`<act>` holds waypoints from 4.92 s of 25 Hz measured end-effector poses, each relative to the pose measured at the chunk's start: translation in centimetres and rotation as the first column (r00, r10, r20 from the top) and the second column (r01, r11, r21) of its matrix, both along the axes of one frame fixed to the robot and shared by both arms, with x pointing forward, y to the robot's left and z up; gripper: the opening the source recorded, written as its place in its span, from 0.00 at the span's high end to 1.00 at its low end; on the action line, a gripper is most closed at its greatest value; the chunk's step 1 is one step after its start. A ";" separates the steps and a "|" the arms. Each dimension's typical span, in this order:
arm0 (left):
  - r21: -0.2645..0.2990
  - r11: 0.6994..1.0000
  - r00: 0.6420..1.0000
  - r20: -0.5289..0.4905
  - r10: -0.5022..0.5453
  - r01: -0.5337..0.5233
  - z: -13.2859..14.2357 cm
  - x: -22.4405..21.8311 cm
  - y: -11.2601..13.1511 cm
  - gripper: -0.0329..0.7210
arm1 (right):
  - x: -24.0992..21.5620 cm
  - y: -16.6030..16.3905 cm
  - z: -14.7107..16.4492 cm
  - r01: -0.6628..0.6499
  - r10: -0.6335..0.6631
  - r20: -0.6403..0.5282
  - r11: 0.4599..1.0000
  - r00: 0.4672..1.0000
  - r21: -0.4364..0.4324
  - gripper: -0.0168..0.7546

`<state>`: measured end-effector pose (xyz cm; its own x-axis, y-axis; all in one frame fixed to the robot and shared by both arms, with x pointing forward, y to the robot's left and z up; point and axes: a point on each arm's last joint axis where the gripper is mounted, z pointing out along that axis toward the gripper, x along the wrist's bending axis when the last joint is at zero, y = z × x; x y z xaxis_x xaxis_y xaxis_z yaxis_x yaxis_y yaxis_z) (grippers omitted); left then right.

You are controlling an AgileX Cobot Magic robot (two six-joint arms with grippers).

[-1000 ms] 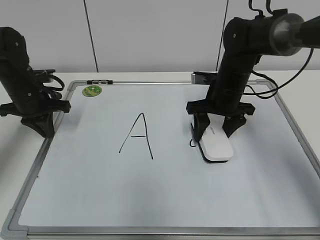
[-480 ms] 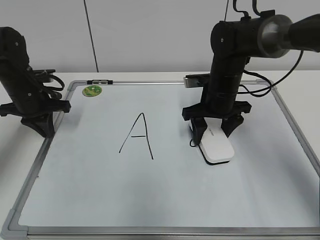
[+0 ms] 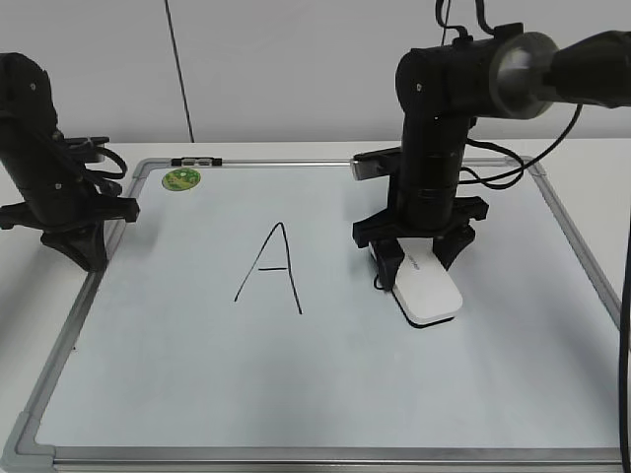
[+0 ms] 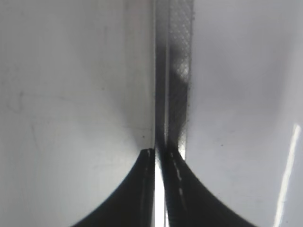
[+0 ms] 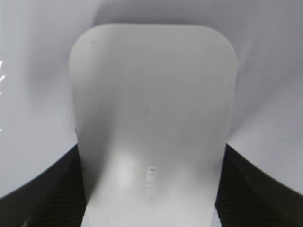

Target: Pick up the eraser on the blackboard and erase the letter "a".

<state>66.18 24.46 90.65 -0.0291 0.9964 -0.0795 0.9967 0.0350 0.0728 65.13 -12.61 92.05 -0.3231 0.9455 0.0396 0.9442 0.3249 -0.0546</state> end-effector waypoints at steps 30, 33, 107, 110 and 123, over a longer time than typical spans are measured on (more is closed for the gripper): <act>-0.003 1.000 1.000 0.000 0.002 -0.002 0.0 0.0 0.0 0.92 | -0.6 4.3 5.1 -0.099 0.102 0.184 0.995 0.978 -0.023 0.29; -0.003 1.000 1.000 0.000 0.002 -0.002 0.0 0.0 0.0 0.92 | 0.2 2.1 7.7 -0.042 0.052 0.264 0.998 0.963 -0.043 0.29; -0.006 1.000 1.000 -0.002 0.001 -0.001 0.0 0.0 0.0 0.92 | 1.5 -19.1 1.0 0.362 -0.363 -0.006 0.932 0.932 -0.026 0.29; -0.006 1.000 1.000 -0.002 0.001 -0.001 0.0 0.0 0.0 0.92 | 1.5 -19.0 1.0 0.363 -0.363 -0.007 0.932 0.932 -0.023 0.29; -0.006 1.000 1.000 -0.002 0.000 0.000 0.0 0.0 0.0 0.92 | 1.6 -18.8 0.9 0.348 -0.348 -0.013 0.937 0.937 0.002 0.11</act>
<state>66.17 24.51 90.65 -0.0296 0.9959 -0.0856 0.9969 0.0357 0.0705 66.74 -31.44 92.98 0.0268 0.9986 0.0458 0.9975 -0.0237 -0.0662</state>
